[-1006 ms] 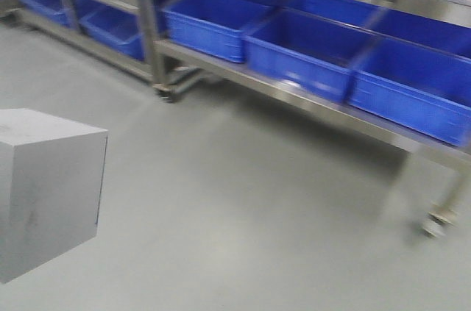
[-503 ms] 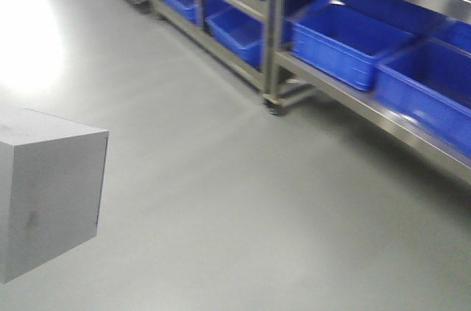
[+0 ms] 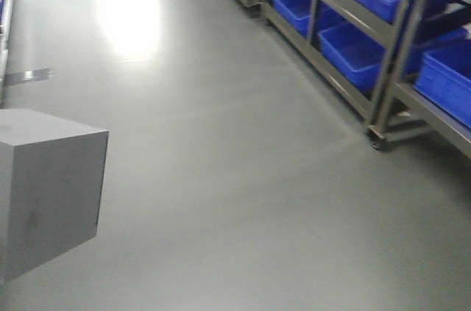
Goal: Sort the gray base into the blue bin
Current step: 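Drive forward down the aisle carrying the base in the left gripper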
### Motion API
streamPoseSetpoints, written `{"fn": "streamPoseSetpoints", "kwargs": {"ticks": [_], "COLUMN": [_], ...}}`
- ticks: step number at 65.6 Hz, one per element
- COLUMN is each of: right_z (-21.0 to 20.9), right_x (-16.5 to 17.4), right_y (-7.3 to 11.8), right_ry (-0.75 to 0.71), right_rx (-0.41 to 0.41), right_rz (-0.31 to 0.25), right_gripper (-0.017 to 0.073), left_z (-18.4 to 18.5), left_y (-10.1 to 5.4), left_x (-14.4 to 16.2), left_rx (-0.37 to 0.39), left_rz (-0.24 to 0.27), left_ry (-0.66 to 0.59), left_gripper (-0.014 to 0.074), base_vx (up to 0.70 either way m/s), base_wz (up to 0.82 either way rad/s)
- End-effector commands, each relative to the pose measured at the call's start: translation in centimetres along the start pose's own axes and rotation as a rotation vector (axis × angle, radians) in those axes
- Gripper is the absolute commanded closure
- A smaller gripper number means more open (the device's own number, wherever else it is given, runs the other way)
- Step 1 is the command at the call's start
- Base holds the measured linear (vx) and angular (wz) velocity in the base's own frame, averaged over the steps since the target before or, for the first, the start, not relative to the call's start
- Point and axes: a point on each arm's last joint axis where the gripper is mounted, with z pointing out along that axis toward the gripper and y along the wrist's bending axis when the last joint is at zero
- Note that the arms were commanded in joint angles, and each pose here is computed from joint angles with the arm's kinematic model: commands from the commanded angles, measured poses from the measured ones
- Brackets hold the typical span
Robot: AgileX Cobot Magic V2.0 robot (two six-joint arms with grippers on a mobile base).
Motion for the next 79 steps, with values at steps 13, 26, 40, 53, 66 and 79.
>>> {"fn": "streamPoseSetpoints", "kwargs": {"ticks": [13,26,40,53,66,79], "right_z": [-0.08,-0.08,-0.08,-0.08,-0.08,-0.08], "right_x": [-0.69,-0.69,-0.69,-0.69,-0.69,-0.69], "right_y": [0.01,0.01,0.01,0.01,0.01,0.01], "right_ry": [-0.081,-0.081,-0.081,-0.081,-0.081,-0.081], "right_rx": [0.0,0.0,0.0,0.0,0.0,0.0], "right_rz": [-0.013,-0.013,-0.013,-0.013,-0.013,-0.013], "right_gripper": [0.0564,0.0564,0.0564,0.0564,0.0564,0.0564], "left_z": [-0.1,-0.1,-0.1,-0.1,-0.1,-0.1], "left_y": [-0.39,-0.39,-0.39,-0.39,-0.39,-0.39], "left_x": [-1.89,-1.89,-1.89,-1.89,-1.89,-1.89], "left_rx": [0.029,0.029,0.029,0.029,0.029,0.029], "left_rz": [-0.013,-0.013,-0.013,-0.013,-0.013,-0.013], "left_ry": [-0.13,-0.13,-0.13,-0.13,-0.13,-0.13], "left_gripper": [0.0598,0.0598,0.0598,0.0598,0.0598,0.0598], "base_vx": [0.27,0.31,0.36,0.39,0.4,0.43], "base_wz": [0.49,0.34,0.15,0.05,0.05,0.07]}}
